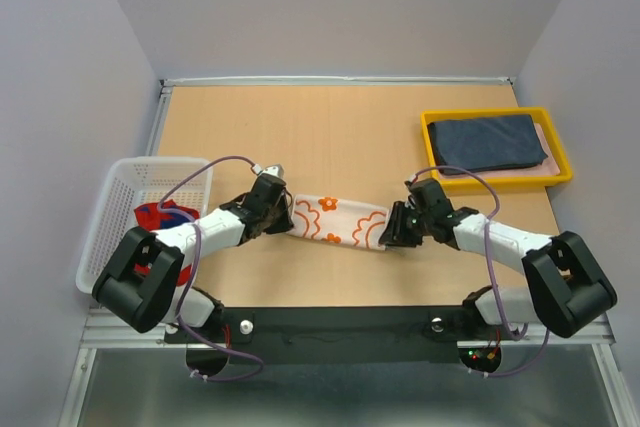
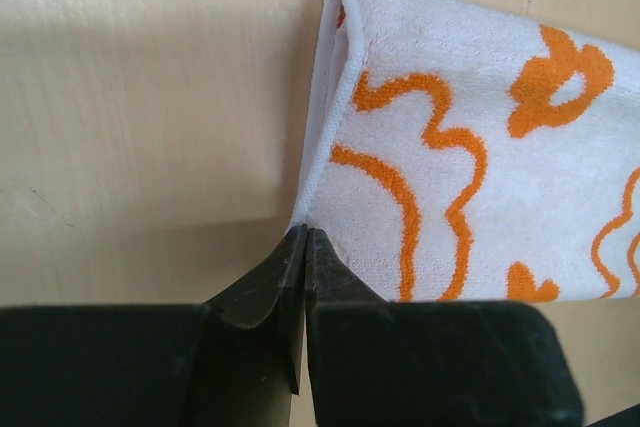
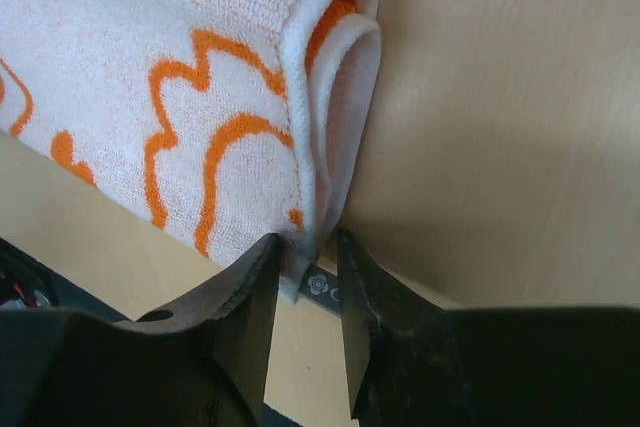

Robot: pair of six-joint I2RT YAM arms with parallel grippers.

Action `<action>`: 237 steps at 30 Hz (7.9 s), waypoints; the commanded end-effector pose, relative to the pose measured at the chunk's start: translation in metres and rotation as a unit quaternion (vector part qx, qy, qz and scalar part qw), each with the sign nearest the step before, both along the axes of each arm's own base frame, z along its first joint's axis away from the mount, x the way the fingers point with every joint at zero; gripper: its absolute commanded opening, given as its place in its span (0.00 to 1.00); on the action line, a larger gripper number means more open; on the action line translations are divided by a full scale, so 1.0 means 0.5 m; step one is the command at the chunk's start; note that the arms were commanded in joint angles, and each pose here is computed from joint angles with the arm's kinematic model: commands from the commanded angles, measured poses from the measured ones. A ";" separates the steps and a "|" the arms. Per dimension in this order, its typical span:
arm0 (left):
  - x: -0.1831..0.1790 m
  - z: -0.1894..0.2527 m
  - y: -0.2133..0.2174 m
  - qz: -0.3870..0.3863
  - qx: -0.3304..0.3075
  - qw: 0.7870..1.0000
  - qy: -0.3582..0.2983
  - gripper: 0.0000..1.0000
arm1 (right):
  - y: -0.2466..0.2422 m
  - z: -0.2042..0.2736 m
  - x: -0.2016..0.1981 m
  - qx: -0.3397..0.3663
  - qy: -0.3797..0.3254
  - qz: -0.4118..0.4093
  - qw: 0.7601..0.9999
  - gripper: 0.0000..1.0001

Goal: Fold and stack the towels
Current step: Fold the towel, then neatly place the folded towel into the bin, then grab crumpled towel

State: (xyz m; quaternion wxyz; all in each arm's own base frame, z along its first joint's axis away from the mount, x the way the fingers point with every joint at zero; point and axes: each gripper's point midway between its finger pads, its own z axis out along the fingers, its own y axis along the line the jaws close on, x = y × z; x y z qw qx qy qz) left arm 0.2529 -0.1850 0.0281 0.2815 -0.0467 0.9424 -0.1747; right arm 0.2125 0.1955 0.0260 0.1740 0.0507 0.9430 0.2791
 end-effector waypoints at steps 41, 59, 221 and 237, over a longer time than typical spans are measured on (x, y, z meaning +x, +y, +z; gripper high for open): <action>-0.131 0.062 -0.496 -0.403 0.201 0.883 -0.133 0.66 | -0.274 0.075 0.115 -0.154 -0.070 -0.184 0.968 1.00; -0.112 -0.003 -0.451 -0.371 0.253 0.884 -0.132 0.00 | -0.182 0.111 0.111 -0.009 -0.071 -0.174 0.982 1.00; 0.078 0.283 -0.003 -0.095 0.150 0.947 -0.269 0.95 | -0.810 0.333 0.535 -0.659 -0.030 -0.307 0.686 1.00; 0.166 0.325 0.299 0.212 0.131 0.952 -0.176 0.96 | -0.419 0.362 0.414 -0.353 -0.168 -0.164 0.906 1.00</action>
